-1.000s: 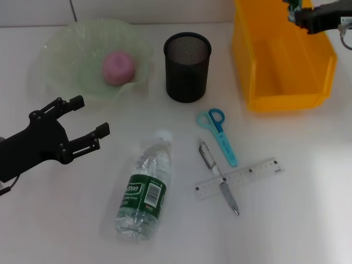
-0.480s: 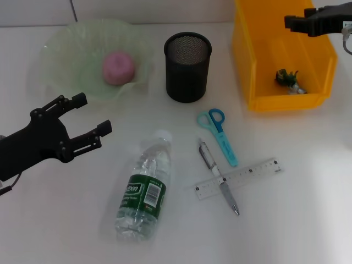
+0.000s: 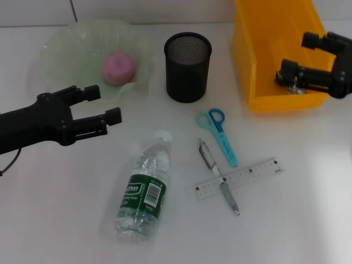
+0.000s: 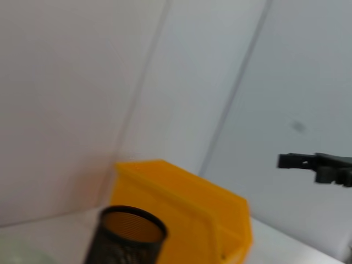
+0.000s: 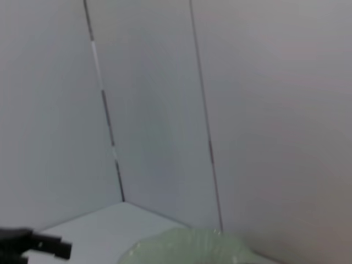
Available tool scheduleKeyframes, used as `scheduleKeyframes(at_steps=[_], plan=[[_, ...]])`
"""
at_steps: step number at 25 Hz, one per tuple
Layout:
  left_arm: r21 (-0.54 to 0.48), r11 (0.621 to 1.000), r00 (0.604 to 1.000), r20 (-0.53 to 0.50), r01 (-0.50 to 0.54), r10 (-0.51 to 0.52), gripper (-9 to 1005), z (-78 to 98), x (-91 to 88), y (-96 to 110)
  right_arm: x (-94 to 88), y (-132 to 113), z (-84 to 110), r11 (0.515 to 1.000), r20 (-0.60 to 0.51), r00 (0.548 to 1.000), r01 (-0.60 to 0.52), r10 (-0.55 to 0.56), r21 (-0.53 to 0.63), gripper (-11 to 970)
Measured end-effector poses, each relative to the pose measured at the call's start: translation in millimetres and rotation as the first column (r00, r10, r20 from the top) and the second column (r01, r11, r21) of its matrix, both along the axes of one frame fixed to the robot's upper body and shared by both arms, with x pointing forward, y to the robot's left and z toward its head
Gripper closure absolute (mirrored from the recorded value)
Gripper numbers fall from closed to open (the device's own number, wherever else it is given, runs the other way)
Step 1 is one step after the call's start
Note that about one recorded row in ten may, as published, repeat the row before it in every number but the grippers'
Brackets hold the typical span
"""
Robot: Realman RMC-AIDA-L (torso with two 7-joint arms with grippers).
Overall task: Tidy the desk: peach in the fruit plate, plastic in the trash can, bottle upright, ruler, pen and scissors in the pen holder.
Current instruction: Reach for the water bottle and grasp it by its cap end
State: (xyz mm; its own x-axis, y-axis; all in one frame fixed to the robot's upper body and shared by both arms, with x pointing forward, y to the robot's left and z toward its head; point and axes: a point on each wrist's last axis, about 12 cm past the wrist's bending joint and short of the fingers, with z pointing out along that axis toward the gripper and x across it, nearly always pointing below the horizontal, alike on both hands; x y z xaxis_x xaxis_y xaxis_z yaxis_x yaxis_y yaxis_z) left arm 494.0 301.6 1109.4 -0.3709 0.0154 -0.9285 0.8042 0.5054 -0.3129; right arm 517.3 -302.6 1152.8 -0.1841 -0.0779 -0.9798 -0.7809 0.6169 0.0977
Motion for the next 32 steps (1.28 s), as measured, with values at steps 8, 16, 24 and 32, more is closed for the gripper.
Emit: scheduleKeyframes(at_steps=[8,16,24,32], plan=[[0.403,0.915,0.997,-0.080,0.017,0.017,136,59.2,-0.6,-80.8,-38.0,-19.7,-48.6,0.998,-0.052,0.998,-0.034,0.031,-0.053,120],[0.580,0.815,0.962,-0.215,-0.012,0.167,136,76.7,13.9,-139.6,-54.0,-26.5,-76.5,0.994,-0.098,0.995,-0.036,0.026,-0.099,111],[0.631,0.775,0.949,-0.263,0.036,0.171,136,52.3,36.8,-159.4,-54.8,-26.3,-80.3,0.995,-0.107,0.994,-0.034,0.024,-0.093,112],[0.643,0.765,0.938,-0.285,0.033,0.199,136,40.7,50.4,-157.1,-51.3,-23.8,-80.4,0.995,-0.106,0.994,-0.040,0.030,-0.088,113]])
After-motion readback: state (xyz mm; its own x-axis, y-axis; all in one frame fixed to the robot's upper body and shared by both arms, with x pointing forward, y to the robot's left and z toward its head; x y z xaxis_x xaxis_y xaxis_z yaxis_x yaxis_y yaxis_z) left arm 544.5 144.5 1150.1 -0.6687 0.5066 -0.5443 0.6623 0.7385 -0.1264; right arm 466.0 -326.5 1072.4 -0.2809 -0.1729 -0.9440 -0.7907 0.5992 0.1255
